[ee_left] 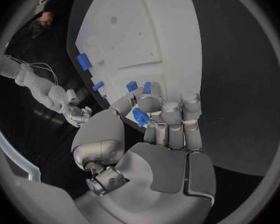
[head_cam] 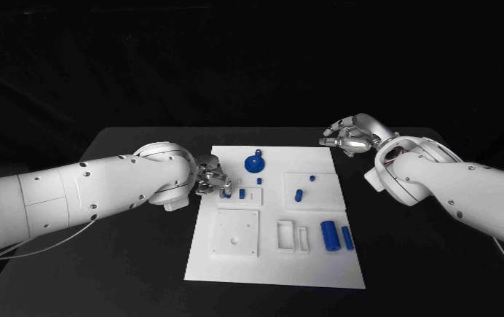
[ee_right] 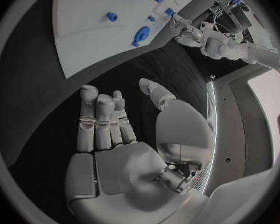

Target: Assemble the parts on the task board

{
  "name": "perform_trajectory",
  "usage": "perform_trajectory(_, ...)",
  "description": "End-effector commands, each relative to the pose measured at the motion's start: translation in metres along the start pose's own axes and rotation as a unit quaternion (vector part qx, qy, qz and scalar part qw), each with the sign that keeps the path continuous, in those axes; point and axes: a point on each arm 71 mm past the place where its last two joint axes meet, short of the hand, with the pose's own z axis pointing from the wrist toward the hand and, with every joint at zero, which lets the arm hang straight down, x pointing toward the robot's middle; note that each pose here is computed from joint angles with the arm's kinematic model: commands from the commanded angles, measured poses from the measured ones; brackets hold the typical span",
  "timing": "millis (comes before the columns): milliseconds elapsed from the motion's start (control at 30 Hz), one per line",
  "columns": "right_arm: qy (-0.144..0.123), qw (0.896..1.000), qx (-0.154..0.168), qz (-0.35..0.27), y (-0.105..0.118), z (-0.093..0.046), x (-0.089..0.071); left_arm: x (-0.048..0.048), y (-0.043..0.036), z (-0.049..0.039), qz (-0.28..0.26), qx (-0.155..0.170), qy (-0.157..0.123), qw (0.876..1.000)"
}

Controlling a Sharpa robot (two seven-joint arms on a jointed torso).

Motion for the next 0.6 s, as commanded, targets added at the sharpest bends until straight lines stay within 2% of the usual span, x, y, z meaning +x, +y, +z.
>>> perform_trajectory(33, 0.005, 1.000, -0.002, -0.002, 0.0005, -0.0001, 0.0007, 0.0074, 0.0004, 0.0009, 0.013, -0.003, 0.021, 1.000)
perform_trajectory(600, 0.004, 1.000, -0.002, -0.002, 0.0005, -0.0001, 0.0006, 0.0074, 0.0009, 0.0009, 0.011, -0.005, 0.021, 1.000)
